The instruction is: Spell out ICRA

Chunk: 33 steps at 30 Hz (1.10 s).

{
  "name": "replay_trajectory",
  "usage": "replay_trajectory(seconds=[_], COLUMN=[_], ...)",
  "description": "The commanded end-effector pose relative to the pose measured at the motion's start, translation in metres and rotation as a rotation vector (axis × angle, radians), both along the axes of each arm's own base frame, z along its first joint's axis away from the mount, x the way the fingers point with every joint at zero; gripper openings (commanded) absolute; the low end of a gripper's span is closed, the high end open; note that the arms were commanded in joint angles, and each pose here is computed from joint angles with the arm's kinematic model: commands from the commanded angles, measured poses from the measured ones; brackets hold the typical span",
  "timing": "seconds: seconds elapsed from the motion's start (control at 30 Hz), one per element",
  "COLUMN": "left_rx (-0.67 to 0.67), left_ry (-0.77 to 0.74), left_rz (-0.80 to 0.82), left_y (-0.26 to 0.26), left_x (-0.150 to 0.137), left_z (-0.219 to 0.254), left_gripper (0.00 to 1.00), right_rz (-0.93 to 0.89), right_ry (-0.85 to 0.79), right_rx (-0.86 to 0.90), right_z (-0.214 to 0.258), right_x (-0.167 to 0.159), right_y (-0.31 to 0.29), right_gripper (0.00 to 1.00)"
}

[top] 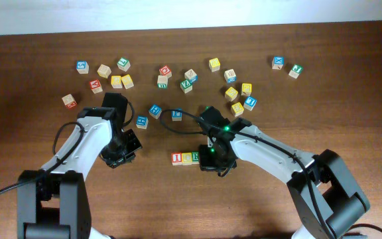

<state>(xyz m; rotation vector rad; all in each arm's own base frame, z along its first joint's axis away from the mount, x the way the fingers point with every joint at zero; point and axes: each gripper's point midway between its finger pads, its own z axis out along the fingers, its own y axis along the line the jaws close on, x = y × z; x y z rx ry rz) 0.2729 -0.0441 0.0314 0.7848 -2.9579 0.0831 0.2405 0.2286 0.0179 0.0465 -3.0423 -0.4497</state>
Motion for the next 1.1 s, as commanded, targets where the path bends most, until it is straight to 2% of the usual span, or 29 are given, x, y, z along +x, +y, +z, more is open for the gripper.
replay_trajectory(seconds=[0.0, 0.47, 0.7, 0.77, 0.9, 1.0, 1.07], left_rx=[-0.013, -0.014, -0.015, -0.015, -0.06, -0.147, -0.15], left_ry=[-0.019, -0.011, -0.001, -0.001, 0.002, -0.002, 0.018], left_rz=[-0.012, -0.039, -0.086, -0.133, -0.185, -0.236, -0.288], left_y=[-0.001, -0.001, -0.008, -0.02, -0.043, -0.074, -0.091], left_x=[0.003, 0.0, -0.003, -0.006, -0.009, -0.007, -0.009], left_z=[0.006, 0.006, 0.006, 0.006, 0.004, -0.007, -0.024], left_gripper=[0.0, 0.0, 0.0, 0.0, 0.0, 0.0, 0.0], right_rz=[-0.001, 0.002, 0.066, 0.011, -0.045, -0.075, -0.128], right_ry=[-0.006, 0.0, 0.102, 0.096, 0.076, 0.084, 0.076], right_rx=[0.003, 0.053, 0.001, -0.071, -0.052, -0.039, -0.02], right_z=[-0.001, 0.002, 0.026, 0.032, 0.03, 0.015, 0.004], right_x=[0.001, 0.002, -0.017, -0.002, 0.028, 0.026, 0.026], right_y=[0.002, 0.012, 0.002, -0.025, -0.073, -0.079, -0.071], right_gripper=[0.08, 0.07, 0.04, 0.04, 0.04, 0.05, 0.04])
